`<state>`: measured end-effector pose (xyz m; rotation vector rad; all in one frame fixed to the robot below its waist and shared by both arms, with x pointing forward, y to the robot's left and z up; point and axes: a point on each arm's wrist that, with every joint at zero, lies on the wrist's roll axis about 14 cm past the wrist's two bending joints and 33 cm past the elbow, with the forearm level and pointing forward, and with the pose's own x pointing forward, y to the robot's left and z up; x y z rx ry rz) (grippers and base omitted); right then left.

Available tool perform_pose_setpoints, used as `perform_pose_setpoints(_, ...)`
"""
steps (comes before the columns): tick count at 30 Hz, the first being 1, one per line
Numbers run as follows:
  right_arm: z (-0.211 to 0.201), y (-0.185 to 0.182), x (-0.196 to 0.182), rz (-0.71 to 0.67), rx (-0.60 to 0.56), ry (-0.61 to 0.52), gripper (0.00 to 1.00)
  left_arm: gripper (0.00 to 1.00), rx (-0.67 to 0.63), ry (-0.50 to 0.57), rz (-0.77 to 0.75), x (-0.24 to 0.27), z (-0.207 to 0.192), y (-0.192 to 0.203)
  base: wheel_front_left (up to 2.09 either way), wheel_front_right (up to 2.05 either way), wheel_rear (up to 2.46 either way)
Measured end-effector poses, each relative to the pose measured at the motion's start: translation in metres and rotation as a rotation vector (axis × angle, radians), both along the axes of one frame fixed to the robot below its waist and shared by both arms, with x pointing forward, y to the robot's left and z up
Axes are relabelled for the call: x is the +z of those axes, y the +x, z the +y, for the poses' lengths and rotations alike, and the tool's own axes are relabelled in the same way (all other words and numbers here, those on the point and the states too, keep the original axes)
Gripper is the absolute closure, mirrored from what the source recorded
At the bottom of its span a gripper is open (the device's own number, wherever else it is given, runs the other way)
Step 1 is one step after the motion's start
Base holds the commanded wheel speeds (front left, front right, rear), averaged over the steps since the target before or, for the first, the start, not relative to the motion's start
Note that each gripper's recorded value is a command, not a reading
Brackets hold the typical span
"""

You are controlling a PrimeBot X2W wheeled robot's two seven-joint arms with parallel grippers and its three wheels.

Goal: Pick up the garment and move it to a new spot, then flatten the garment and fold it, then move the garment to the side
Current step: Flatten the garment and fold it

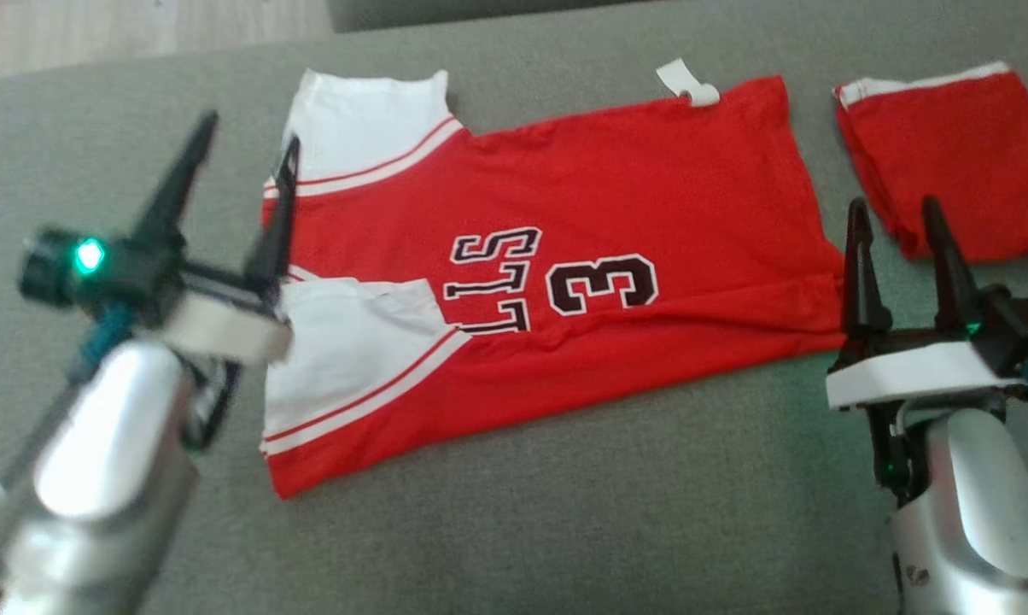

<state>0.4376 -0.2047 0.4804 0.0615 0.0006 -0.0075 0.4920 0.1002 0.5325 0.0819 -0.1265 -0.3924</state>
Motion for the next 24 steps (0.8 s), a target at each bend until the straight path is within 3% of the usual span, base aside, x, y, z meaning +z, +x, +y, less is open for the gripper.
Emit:
perform_pose_setpoints(8, -0.012, 0.003, -0.008, 0.007, -0.029, 0.011, 0.00, 0.00, -0.080, 0.177, 0.107, -0.006, -0.003, 0.076, 0.00, 0.00, 0.00)
perform_pose_setpoints(17, -0.024, 0.016, -0.016, 0.015, -0.052, 0.003, 0.00, 0.00, -0.119, 0.355, 0.472, -0.098, -0.002, 0.117, 0.00, 0.00, 0.00)
perform_pose_setpoints(24, -0.028, 0.016, -0.036, 0.062, -0.059, -0.008, 0.00, 0.00, -0.113, 0.339, 0.631, -0.146, 0.010, 0.134, 0.00, 0.00, 0.00)
